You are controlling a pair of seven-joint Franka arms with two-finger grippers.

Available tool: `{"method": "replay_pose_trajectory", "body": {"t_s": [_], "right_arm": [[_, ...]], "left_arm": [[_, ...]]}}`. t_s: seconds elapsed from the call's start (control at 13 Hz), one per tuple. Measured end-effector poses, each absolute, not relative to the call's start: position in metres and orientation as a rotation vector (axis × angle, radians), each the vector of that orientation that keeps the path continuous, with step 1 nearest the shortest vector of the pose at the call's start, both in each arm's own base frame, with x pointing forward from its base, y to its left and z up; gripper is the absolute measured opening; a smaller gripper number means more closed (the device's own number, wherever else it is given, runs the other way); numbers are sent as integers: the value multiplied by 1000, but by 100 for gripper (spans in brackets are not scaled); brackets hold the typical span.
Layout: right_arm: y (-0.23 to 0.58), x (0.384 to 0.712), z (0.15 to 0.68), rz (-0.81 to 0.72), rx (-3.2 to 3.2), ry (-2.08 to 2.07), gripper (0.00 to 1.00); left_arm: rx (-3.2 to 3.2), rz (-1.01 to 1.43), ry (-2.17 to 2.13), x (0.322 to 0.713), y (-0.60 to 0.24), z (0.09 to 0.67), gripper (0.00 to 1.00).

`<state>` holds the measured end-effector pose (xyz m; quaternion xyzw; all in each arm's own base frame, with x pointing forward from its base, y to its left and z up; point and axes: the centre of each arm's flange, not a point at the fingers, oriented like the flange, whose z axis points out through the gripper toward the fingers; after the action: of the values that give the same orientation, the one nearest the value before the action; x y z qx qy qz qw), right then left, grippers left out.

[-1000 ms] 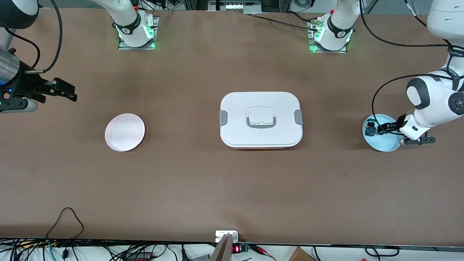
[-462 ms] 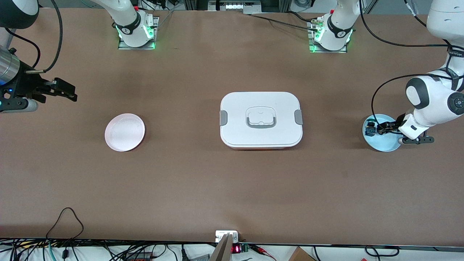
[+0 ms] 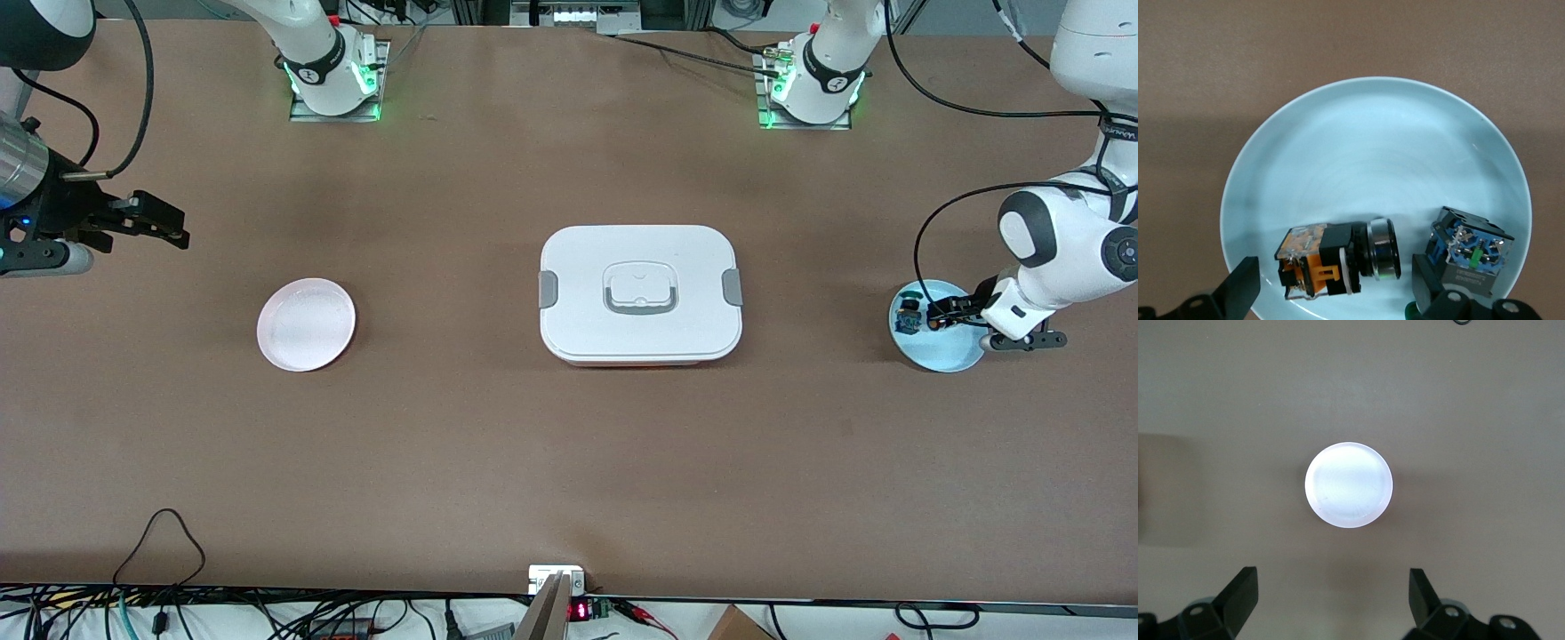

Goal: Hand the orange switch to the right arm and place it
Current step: 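Lower the left gripper and grasp the orange switch on the plate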

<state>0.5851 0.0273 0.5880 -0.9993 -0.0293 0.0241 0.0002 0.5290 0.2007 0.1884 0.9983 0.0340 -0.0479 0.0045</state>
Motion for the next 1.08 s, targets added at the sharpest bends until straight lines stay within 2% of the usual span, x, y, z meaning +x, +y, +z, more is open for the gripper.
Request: {"method": "replay_pose_trajectory", "body": {"t_s": [0.62, 0.69, 0.77, 0.85, 0.92, 1.0, 1.08], "right_arm": [[27, 585, 588, 76, -3139, -92, 100], [27, 585, 588, 76, -3139, -92, 100], [27, 585, 588, 76, -3139, -92, 100], [27, 585, 588, 76, -3139, -91, 100], [27, 585, 588, 76, -3139, -90, 100], [26, 585, 588, 76, -3139, -89, 100], [26, 585, 588, 76, -3139, -88, 100]], "left_arm": [[3131, -146, 79, 528, 201, 174, 100], [3131, -146, 71, 528, 201, 174, 93], [3131, -146, 66, 528, 201, 174, 93], [3130, -146, 63, 528, 201, 174, 89], [3130, -146, 60, 528, 200, 174, 77], [3130, -146, 54, 528, 200, 174, 73], [3130, -146, 51, 528, 200, 174, 73]]}}
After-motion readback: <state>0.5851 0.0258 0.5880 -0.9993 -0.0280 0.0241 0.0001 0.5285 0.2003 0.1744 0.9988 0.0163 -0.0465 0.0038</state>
